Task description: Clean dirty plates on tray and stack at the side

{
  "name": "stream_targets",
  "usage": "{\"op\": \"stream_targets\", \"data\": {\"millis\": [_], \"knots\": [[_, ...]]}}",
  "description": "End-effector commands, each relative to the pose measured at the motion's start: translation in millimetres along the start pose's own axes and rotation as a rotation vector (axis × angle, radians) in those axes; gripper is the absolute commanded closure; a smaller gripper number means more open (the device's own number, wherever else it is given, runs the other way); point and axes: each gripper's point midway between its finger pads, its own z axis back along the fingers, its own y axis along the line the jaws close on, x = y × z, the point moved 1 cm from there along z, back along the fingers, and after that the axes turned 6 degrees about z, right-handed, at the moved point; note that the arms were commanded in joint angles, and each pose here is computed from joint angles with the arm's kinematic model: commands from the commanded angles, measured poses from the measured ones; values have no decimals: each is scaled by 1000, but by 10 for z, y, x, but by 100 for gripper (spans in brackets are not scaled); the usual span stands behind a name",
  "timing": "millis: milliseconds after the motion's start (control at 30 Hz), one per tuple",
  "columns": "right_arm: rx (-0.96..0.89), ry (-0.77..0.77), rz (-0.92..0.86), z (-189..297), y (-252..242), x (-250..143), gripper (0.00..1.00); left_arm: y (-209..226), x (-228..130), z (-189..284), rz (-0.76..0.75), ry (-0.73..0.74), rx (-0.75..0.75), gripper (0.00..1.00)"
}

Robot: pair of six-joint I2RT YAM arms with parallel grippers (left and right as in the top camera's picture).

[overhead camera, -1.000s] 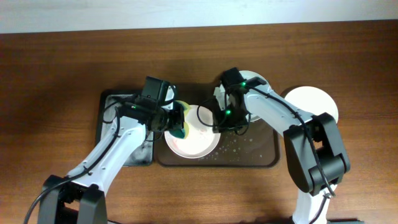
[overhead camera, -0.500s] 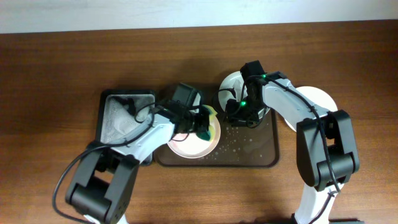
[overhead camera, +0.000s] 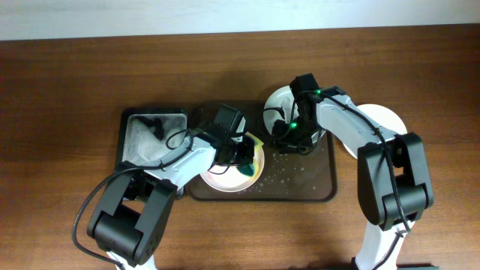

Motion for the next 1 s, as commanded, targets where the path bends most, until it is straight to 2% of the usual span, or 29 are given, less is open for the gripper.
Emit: {"op": "stream_targets", "data": {"millis": [0, 100, 200, 633, 967], "knots": [[14, -10, 17, 62, 53, 2, 62, -218, 303, 308, -118, -107, -27, 100], [13, -6, 15, 62, 51, -6, 62, -101, 486, 551, -108, -212, 64, 100], [14, -7, 16, 62, 52, -5, 62, 37, 571, 738, -79, -256, 117, 100], [12, 8, 31, 30, 106, -45, 59, 222, 347, 697, -18, -158, 172, 100], [-25, 30, 56, -35, 158, -110, 59, 121, 165, 249, 77, -82, 145, 100]]}}
